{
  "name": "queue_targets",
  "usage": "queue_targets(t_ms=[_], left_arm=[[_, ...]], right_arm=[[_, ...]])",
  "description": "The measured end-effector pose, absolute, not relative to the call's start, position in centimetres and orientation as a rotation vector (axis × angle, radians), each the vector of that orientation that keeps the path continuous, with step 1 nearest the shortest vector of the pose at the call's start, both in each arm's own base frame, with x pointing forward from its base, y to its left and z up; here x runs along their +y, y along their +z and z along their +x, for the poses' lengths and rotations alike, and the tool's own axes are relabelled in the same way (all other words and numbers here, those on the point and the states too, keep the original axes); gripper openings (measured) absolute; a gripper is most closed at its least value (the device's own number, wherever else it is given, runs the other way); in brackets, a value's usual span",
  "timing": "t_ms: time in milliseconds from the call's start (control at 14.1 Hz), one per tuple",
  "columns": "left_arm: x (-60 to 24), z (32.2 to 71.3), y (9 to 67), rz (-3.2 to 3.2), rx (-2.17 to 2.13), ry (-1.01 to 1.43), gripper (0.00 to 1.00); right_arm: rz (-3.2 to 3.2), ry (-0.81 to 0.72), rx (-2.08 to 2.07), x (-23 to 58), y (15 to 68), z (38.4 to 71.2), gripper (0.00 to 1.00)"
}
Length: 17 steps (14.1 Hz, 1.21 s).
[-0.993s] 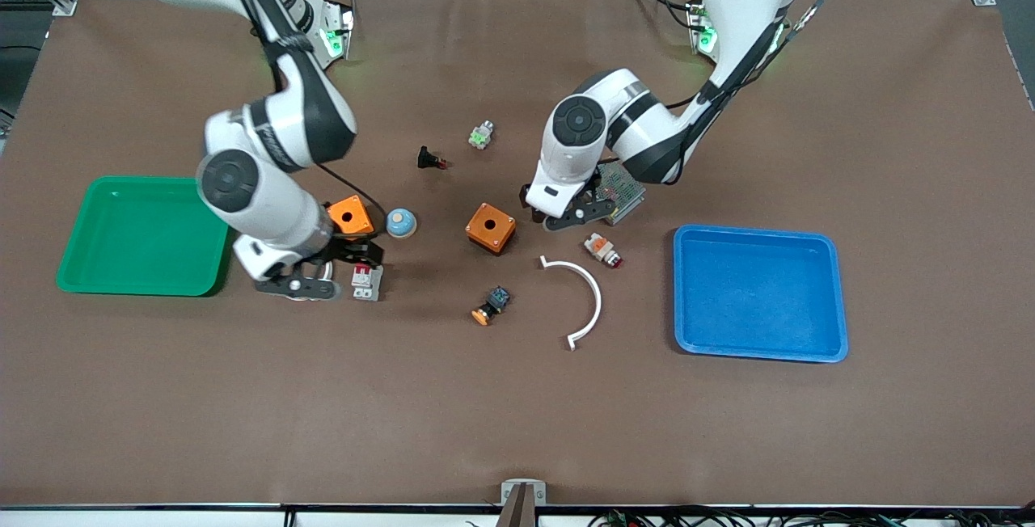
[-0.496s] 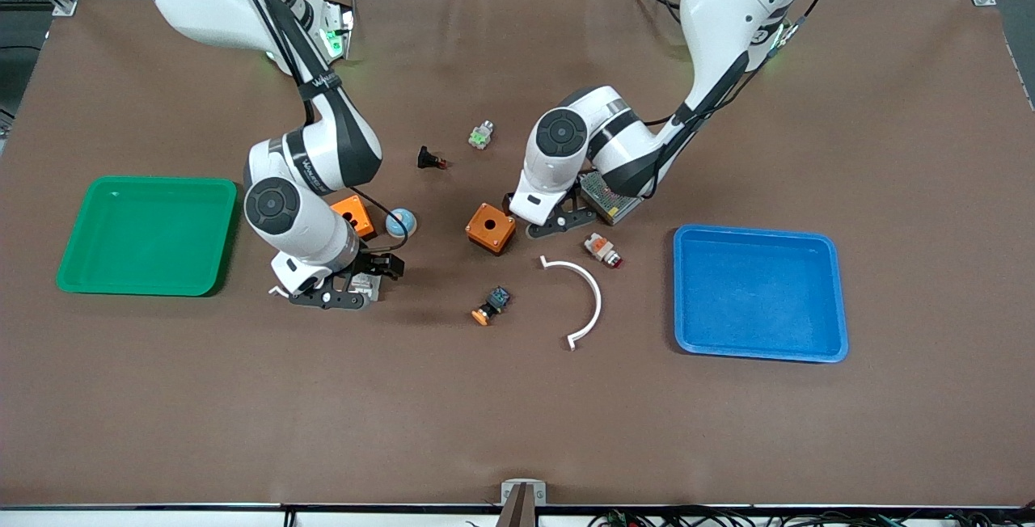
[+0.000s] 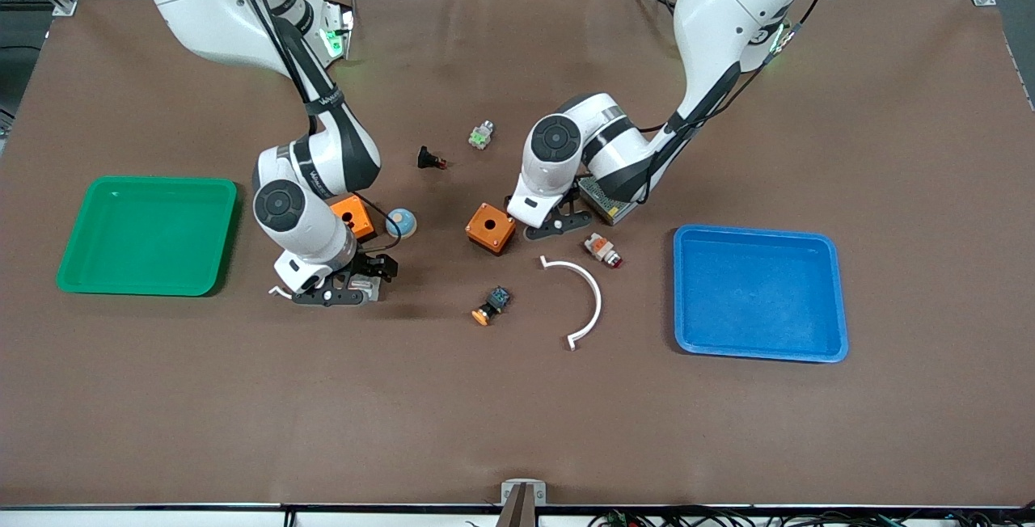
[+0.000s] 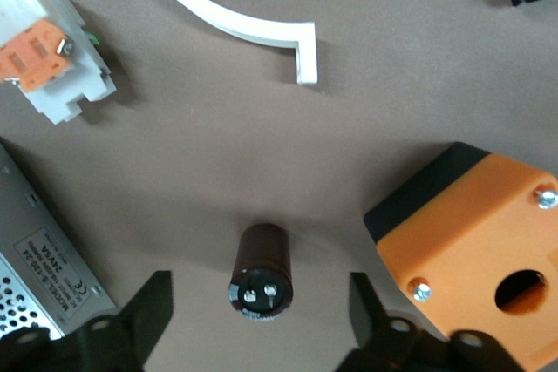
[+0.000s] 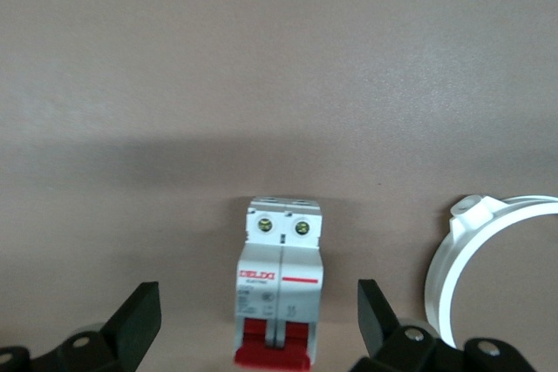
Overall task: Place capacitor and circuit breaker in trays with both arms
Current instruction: 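Close the right gripper on the breaker while the left gripper grasps the capacitor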
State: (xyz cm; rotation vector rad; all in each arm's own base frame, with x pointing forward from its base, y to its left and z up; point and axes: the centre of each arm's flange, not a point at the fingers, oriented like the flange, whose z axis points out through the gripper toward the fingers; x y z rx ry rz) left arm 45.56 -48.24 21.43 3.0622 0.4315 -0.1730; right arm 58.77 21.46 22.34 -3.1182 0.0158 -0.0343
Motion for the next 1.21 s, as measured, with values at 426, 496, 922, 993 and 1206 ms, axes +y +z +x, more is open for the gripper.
queue_targets(t_ms=[426,496,922,993,1206], left_arm=[[-47.7,46.2,21.0,3.059,0.447,-0.159,0.71],[-47.8,46.2,20.9,3.055,0.447,-0.158,0.65],[-48.3,45.7,20.6,3.055,0.432,-0.161,0.51],[-48.3,45.6,20.6,3.055,0.430,-0.161,0.45],[-48.4,45.6,20.6,3.055,0.429,-0.161,0.34]], right_arm=[[-3.136,-0.017,0.012,20.8,20.9,58.8,1.00],[-3.138,-0.012,0.012,20.8,20.6,58.7,1.00],[-3.139,-0.002,0.005,21.0,19.9,58.5,0.56],[-3.139,-0.002,0.007,21.0,19.9,58.5,0.46],[-3.144,0.013,0.031,20.3,20.3,59.1,0.39]])
